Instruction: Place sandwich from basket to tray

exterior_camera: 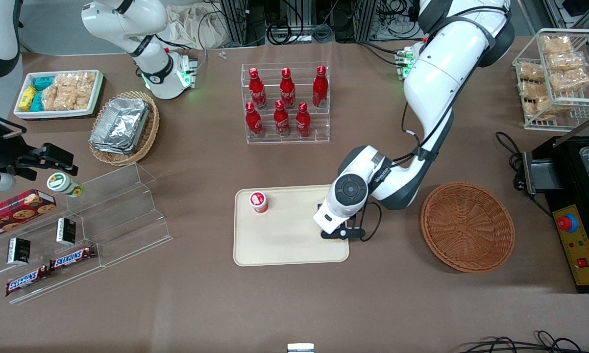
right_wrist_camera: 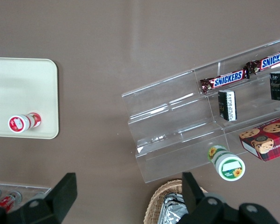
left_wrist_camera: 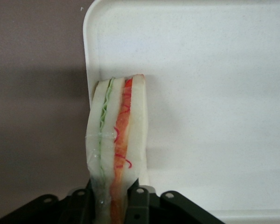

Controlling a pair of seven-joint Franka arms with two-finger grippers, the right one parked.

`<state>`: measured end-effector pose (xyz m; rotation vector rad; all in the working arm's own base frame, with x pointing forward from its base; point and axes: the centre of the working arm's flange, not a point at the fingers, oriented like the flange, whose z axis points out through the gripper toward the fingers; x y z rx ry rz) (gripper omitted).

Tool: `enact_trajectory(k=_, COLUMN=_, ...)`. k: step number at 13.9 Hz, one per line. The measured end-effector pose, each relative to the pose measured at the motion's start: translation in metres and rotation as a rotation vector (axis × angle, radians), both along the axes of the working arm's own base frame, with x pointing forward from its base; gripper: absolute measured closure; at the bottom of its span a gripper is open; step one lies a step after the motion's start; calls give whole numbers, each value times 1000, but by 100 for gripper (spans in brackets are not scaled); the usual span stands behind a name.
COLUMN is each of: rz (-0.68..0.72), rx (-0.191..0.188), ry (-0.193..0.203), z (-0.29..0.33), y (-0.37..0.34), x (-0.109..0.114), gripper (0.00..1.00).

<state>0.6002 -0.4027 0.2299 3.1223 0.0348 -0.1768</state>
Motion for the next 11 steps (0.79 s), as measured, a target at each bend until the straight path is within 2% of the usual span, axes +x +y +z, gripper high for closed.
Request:
enact_trajectory(k=4, rz=16, rx=5, ry=2, z=4, y=0, x=2, gripper=27)
enact_trajectory(k=6, rz=18, rx=25, ry=19, z=14, y=4, x=3, gripper=7)
enact_trajectory(k=7, rz=19, rx=38, ry=28, z=24, y=6, x=4, gripper=1)
enact_trajectory(k=11, rz=1, rx=86, ry=38, z=99, y=36, x=11, gripper=1)
